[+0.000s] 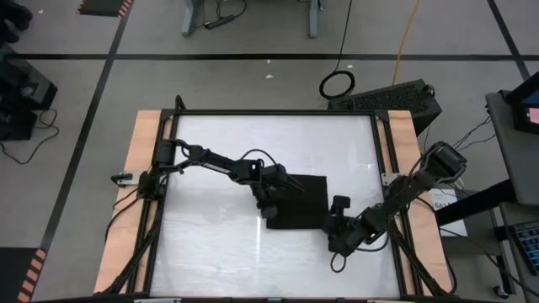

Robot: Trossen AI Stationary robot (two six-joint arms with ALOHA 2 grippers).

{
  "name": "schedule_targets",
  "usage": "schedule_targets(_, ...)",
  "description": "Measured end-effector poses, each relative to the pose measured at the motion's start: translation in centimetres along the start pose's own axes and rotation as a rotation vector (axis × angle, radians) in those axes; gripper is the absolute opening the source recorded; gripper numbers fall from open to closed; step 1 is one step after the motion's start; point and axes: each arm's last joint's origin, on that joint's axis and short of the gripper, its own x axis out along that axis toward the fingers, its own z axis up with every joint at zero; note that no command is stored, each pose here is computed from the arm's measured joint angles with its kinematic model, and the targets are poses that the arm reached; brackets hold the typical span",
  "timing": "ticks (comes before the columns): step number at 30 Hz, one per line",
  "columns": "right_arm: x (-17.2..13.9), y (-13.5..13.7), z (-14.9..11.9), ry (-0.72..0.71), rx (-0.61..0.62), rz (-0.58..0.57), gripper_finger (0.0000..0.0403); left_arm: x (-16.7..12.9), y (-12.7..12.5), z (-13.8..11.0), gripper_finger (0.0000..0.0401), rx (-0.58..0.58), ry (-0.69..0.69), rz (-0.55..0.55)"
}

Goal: Roll towel into tight, uniform cylinder
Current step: Roll the black towel

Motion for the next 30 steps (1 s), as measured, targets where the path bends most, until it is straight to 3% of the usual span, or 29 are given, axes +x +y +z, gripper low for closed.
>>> schedule_targets(6,0.8,-0.5,-1.6,0.031,0.121,0.044,0.0196,0.0,0.0,0.0,0.0022,-0.02,-0.003,0.006)
schedule_targets(11,0.8,-0.4,-1.7,0.015,0.145,0.099,0.0093,0.0,-0.1,0.1,0.0031,0.009,-0.032,0.062)
schedule_targets(15,0.3,-0.6,-1.5,0.03,0.138,0.143,0.0018,-0.3,-1.4,0.4,0.0081,0.105,-0.075,0.109)
schedule_targets(23,-0.5,-1.2,-1.2,0.115,0.156,0.297,0.0025,-2.9,-5.3,0.9,0.0206,0.288,-0.186,0.149)
schedule_targets(30,-0.8,-2.2,-2.4,0.152,0.285,0.347,0.0013,-2.2,-9.6,-0.9,0.0235,0.557,-0.174,0.18)
